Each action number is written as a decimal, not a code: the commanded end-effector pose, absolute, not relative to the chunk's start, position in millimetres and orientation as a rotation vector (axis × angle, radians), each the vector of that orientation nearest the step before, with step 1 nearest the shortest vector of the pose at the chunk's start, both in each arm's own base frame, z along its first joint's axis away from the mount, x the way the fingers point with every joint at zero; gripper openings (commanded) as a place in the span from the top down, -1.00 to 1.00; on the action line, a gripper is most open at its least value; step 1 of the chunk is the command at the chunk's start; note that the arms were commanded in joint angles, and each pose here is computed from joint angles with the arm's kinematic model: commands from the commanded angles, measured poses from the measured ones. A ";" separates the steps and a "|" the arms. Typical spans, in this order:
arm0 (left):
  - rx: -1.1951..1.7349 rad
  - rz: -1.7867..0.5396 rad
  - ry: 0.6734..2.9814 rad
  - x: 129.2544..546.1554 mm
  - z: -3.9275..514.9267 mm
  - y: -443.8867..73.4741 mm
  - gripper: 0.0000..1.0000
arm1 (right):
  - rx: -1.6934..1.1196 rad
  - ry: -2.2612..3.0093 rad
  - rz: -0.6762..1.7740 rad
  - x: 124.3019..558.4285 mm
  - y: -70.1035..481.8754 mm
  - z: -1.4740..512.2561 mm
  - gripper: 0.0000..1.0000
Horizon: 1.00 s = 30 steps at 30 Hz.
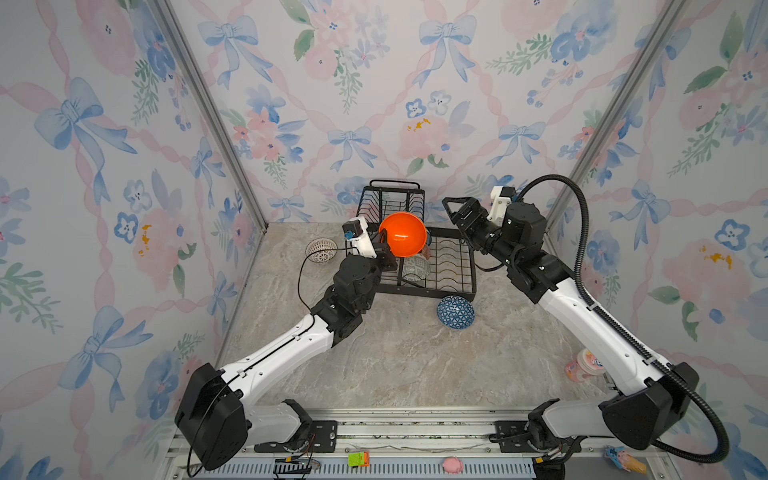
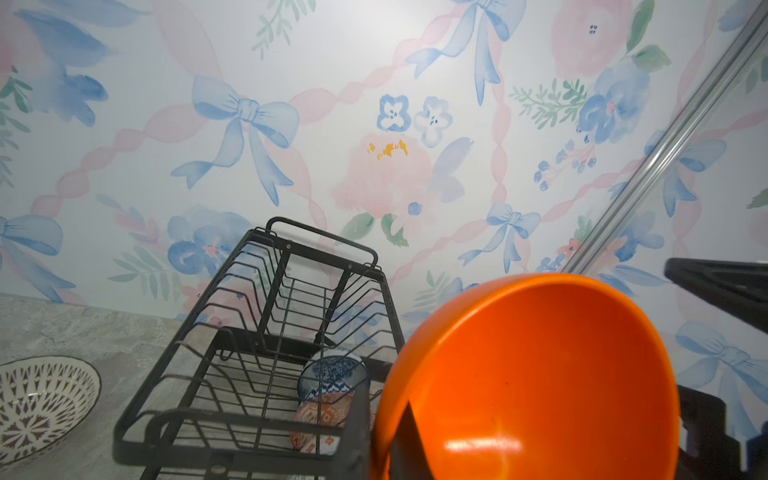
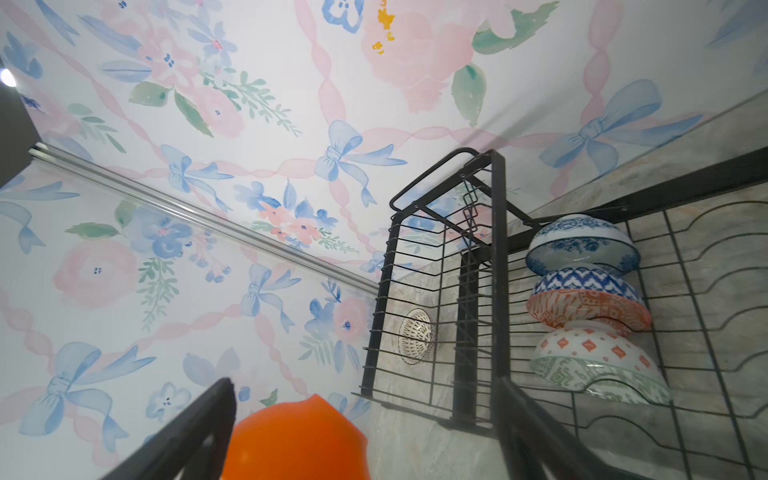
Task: Load the bowls into the dish rack
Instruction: 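Lift the orange ball above the rack with left gripper while right gripper grasps it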
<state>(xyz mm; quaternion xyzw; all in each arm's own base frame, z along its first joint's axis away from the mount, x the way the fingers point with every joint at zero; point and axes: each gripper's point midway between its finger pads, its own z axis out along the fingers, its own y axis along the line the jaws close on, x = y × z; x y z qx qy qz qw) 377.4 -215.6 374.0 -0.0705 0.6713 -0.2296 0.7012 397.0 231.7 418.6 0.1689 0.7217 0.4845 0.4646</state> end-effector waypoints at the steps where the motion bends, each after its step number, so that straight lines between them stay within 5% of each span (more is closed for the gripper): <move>1: -0.215 -0.457 1.357 388.6 414.3 -210.5 1.00 | 0.420 1.683 1.294 390.8 241.3 456.8 -0.97; 13: -0.260 -0.333 1.273 430.7 416.7 -227.2 1.00 | 0.529 1.585 1.514 389.3 259.0 482.8 -0.78; 30: -0.232 -0.273 1.210 426.2 398.1 -239.4 1.00 | 0.709 1.525 1.736 416.8 291.5 460.5 -0.59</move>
